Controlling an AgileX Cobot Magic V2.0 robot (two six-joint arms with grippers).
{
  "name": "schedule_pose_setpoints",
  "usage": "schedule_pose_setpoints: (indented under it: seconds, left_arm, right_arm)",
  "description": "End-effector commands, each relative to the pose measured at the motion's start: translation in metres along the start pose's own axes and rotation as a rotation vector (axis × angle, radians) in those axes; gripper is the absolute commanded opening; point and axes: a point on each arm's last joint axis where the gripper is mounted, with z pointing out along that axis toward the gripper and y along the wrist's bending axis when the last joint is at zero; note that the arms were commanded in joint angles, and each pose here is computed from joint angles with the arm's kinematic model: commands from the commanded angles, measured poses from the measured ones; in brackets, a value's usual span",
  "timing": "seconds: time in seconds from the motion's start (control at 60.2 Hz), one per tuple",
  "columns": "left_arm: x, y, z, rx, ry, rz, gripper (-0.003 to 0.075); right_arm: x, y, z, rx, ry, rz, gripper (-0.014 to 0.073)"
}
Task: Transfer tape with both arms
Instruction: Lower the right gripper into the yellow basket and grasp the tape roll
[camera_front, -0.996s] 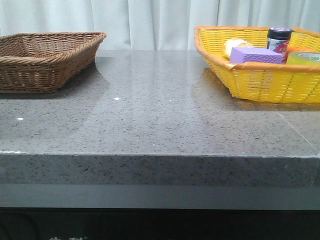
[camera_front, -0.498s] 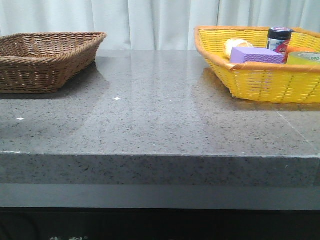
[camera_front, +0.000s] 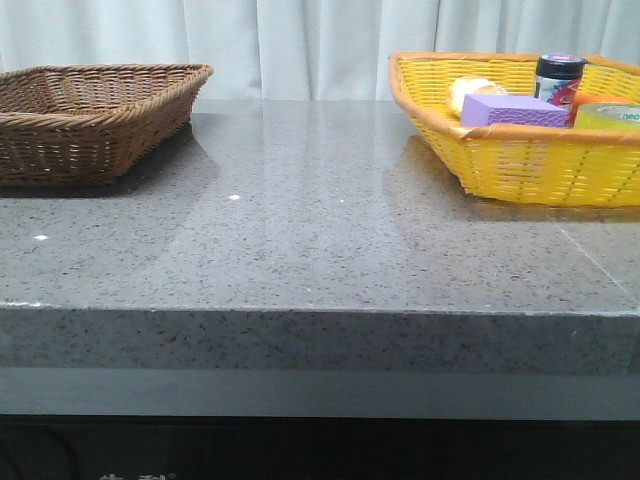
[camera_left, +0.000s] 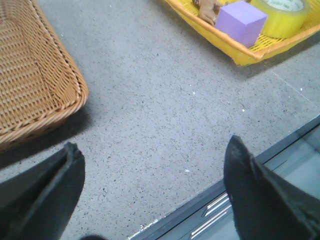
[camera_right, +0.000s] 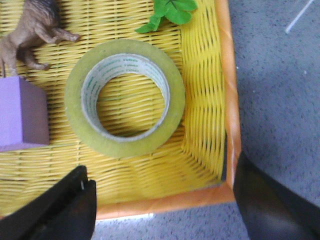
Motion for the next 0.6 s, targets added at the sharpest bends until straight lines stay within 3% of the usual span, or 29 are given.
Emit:
schedule_pose_setpoints:
  seconds: [0.0, 0.299, 0.581]
  left_arm:
    - [-0.013, -0.001, -0.006, -0.001, -0.104, -0.008, 0.0566]
    - [-0.014, -0.001, -0.006, -0.001, -0.106, -0.008, 0.0566]
    - [-0.014, -0.001, -0.006, -0.001, -0.106, -0.008, 0.0566]
  right_arm:
    - [-0.022, -0.001, -0.002, 0.005, -0.033, -0.053, 0.0582]
    - [-0.056, 0.0, 0.05, -0.025, 0.129, -0.266, 0.0582]
    - [-0.075, 0.003, 0.09, -0.075, 0.168, -0.293, 0.0582]
